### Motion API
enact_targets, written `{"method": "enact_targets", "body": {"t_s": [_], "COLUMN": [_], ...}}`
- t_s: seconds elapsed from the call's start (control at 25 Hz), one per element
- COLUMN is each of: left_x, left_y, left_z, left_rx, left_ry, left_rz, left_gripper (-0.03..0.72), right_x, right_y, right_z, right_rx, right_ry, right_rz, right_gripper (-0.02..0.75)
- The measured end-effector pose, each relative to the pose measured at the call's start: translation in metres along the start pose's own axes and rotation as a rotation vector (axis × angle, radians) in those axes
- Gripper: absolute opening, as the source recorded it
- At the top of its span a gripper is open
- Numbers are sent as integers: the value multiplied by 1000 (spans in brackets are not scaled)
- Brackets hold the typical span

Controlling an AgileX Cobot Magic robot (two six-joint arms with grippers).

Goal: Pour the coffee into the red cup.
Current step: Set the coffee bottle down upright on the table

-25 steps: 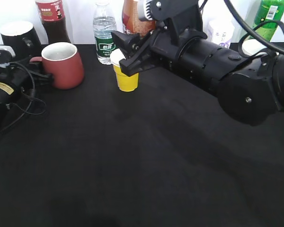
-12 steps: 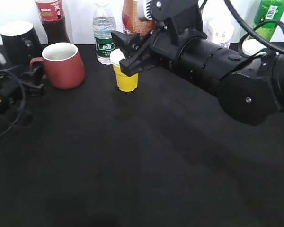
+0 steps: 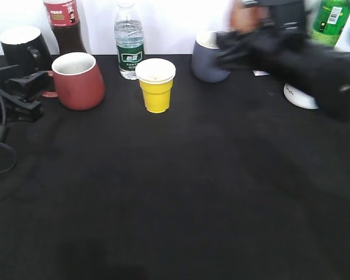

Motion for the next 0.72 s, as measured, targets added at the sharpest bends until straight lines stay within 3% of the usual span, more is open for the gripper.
{"method": "enact_targets", "body": {"t_s": [0.12, 0.32, 0.48, 0.72], "left_x": [-6, -9, -9, -9], "left_y": [-10, -11, -12, -12], "left_z": [8, 8, 7, 6], "left_rx": [14, 24, 26, 29], "left_ry": [40, 74, 87, 89], "left_rz": [-47, -58, -62, -65], "left_gripper": [408, 408, 408, 408], "right_x": [7, 32, 41, 62], "right_y": [-18, -30, -35, -36], "right_z": [-3, -58, -95, -113], "right_rx": [2, -3, -3, 43], "right_ry": [-44, -103, -96, -94], "right_rz": [-52, -90, -86, -86], "right_gripper": [527, 527, 527, 527]}}
Point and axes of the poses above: a point on each arm's last joint axis where the gripper is mounted, x pointing out along that axis toward the gripper, y along the wrist's bending axis when the last joint is at zero, z = x × y, the point moved 1 cm from there along x, pointing out along that axis toward the gripper, and after that the axes turned 12 degrees about x, right-handed, at the moved point
